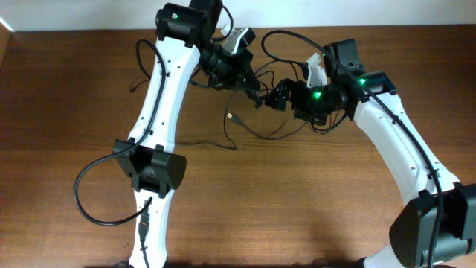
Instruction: Untangle cables
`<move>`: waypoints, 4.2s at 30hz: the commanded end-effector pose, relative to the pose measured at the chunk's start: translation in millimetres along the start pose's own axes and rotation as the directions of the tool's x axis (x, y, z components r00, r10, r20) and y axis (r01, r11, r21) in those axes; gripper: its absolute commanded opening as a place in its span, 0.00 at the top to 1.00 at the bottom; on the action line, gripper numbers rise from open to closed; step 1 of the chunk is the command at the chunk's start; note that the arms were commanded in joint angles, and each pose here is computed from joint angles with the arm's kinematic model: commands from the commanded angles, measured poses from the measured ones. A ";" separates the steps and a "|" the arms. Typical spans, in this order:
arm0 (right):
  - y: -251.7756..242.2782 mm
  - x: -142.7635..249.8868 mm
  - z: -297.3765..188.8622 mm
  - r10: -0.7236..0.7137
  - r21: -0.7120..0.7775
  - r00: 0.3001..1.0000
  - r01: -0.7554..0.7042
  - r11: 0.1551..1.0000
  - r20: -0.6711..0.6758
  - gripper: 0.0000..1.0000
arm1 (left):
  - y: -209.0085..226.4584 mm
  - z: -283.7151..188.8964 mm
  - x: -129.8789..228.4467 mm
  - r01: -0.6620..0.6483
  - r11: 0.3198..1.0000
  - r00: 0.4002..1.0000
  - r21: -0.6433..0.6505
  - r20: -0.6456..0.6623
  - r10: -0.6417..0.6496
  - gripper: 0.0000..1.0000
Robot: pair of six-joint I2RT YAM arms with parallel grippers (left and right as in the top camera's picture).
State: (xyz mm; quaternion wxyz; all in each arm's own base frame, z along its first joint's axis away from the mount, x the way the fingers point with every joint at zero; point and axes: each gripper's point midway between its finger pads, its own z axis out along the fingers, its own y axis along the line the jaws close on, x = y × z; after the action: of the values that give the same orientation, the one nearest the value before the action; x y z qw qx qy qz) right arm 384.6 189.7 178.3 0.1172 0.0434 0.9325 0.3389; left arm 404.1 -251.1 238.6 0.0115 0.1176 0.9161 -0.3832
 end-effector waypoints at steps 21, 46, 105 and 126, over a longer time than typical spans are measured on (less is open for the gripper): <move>16.3 2.7 1.3 -0.018 -0.088 1.000 0.016 0.996 -0.021 0.02 | -4.8 -2.2 -1.7 -0.011 1.000 1.000 0.006 0.013 0.011 1.00; 44.2 -9.1 -3.5 -0.093 -0.226 0.995 0.096 0.969 0.022 0.02 | 17.3 -3.9 -11.9 0.048 0.992 0.997 -0.120 0.063 -0.041 1.00; -72.5 -14.2 -7.3 0.106 0.371 0.982 -0.157 0.915 0.154 0.02 | 94.1 -35.1 -19.0 0.217 0.829 0.970 -0.516 0.206 -0.127 1.00; -0.2 -18.2 10.0 -0.053 0.027 0.996 0.051 0.998 0.074 0.02 | 11.1 -6.1 -11.3 0.090 0.994 0.995 -0.063 0.059 -0.086 1.00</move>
State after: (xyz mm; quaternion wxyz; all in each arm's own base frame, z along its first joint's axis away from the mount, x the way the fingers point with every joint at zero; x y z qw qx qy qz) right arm 402.7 194.1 184.1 0.1552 0.0378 0.9248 0.3454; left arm 424.4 -231.2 223.2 0.0232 0.0379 0.9459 -0.3215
